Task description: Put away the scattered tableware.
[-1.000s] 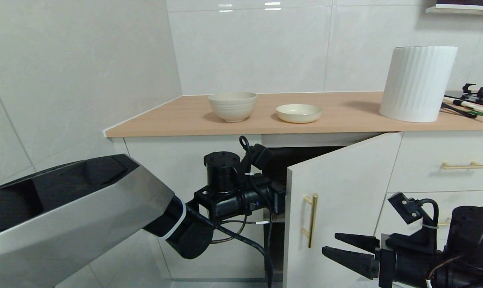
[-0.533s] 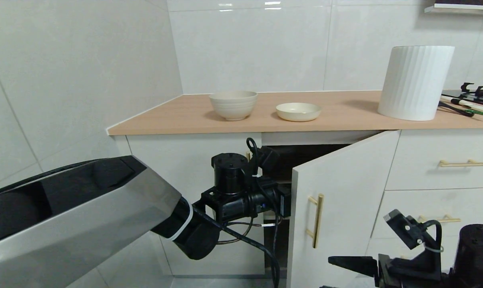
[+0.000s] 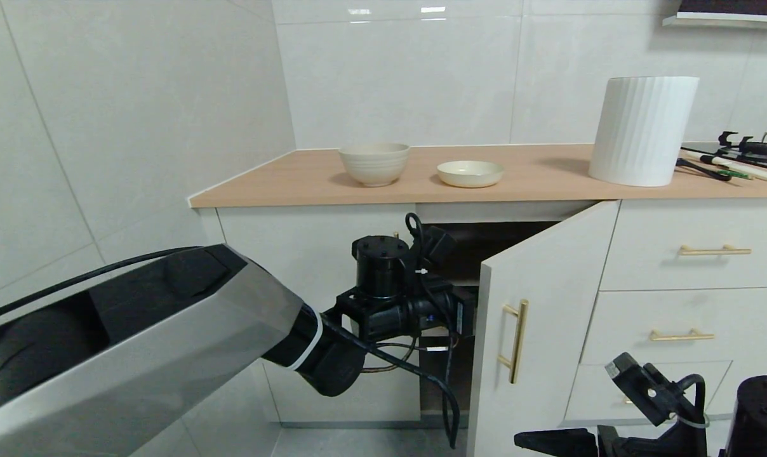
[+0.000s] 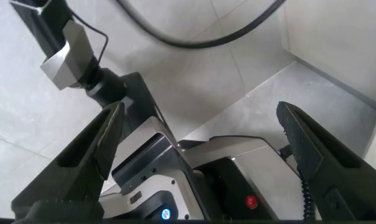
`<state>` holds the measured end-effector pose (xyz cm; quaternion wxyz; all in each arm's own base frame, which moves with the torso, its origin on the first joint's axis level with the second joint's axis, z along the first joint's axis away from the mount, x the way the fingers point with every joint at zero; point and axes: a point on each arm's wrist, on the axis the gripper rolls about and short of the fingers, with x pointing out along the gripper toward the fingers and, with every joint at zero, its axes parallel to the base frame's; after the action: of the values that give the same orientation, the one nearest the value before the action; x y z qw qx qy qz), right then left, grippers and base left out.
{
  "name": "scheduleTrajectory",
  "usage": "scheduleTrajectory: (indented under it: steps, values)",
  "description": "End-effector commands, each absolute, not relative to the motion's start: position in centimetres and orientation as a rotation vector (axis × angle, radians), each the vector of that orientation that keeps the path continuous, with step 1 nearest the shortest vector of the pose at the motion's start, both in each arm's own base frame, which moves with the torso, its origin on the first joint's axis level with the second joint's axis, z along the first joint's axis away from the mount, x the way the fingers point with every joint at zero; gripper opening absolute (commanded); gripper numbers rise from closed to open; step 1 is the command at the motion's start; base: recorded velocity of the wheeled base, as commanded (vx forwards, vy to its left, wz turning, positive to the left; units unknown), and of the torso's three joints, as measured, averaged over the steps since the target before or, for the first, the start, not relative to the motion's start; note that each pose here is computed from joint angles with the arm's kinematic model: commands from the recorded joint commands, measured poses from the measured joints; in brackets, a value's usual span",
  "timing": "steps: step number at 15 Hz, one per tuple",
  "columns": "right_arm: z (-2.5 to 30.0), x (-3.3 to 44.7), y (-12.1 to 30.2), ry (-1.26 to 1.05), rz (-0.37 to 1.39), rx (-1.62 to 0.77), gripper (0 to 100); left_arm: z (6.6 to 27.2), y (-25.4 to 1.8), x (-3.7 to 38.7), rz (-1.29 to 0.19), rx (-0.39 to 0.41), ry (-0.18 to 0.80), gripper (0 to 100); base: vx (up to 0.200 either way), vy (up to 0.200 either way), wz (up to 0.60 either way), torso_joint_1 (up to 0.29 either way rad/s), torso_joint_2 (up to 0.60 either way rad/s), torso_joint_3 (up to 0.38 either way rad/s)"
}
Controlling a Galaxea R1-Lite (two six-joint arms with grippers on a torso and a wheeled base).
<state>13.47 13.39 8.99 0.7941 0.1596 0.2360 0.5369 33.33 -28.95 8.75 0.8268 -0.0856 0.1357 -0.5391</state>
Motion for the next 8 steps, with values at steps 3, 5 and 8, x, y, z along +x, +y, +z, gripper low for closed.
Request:
scheduleTrajectory:
  steps: [3,5,8]
  values:
    - [9.0,13.5,13.4,0.507,1.156,0.343,100,8.4,-30.5,33.1,-1.172,-0.175,0.314,0,-0.067,0.0,0.0,0.001,0.0,0.001]
    - [9.0,13.5,13.4,0.509,1.156,0.343,100,8.3,-30.9,33.1,-1.175,-0.174,0.316,0,-0.2,0.0,0.0,0.01,0.0,0.002]
    - [8.9,13.4,13.5,0.512,1.16,0.341,100,8.0,-31.5,33.8,-1.171,-0.172,0.328,0,0.0,0.0,0.0,0.0,0.0,0.0]
